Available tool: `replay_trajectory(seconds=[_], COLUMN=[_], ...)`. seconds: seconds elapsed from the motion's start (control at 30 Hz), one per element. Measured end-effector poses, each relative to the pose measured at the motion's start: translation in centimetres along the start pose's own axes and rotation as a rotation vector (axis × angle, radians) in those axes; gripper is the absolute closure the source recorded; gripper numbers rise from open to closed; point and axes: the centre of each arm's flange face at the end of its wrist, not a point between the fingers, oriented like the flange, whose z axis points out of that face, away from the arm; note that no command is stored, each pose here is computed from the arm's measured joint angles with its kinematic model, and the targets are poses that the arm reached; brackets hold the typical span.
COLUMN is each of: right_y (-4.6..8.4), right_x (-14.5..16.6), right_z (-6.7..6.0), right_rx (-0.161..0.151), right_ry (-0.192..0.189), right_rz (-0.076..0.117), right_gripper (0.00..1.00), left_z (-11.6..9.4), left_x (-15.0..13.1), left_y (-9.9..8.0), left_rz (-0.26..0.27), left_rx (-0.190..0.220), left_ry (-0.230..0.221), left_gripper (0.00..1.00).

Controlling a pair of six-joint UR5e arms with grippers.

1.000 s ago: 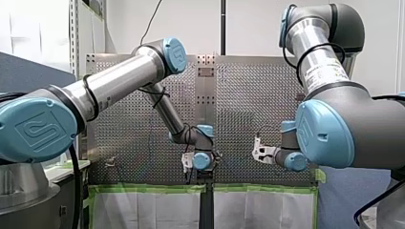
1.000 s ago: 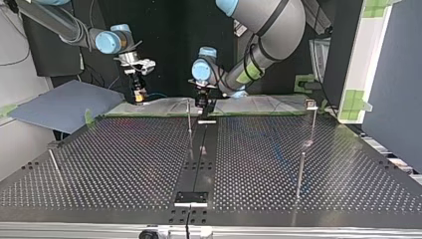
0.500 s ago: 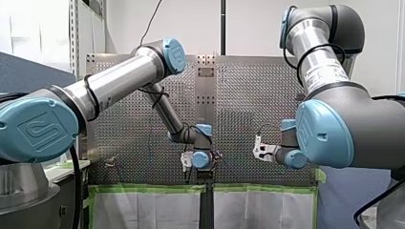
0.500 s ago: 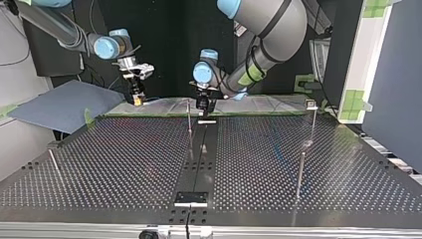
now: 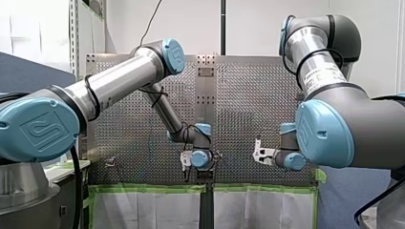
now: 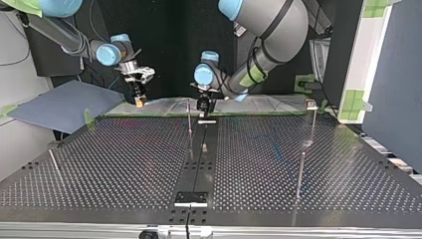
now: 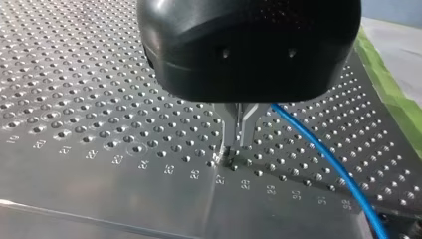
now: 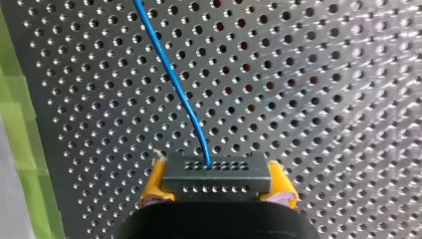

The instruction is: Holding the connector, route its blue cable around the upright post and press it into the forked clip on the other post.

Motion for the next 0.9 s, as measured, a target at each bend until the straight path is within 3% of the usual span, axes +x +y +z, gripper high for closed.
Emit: replay_trajectory(seconds=[0.23, 0.5, 0.87, 0.9], right_y=[0.6, 1.2, 1.2, 1.2], right_x=[0.7, 2.4, 2.6, 2.6], right_z=[1.6, 3.6, 4.0, 4.0], right_rx=[-0.001, 0.01, 0.015, 0.017], right_ry=[-0.006, 0.026, 0.03, 0.029], right_rz=[0.002, -0.008, -0.012, -0.012], right_gripper=[1.0, 1.0, 1.0, 1.0], left_z=[0.2, 0.2, 0.1, 0.1], left_x=[-0.2, -0.1, -0.1, -0.1], left_y=[0.0, 0.1, 0.1, 0.1], left_rz=[0.002, 0.005, 0.011, 0.011], left_rx=[0.0, -0.001, -0.005, -0.005], left_ry=[-0.001, 0.003, 0.009, 0.009], left_gripper=[1.0, 1.0, 1.0, 0.93])
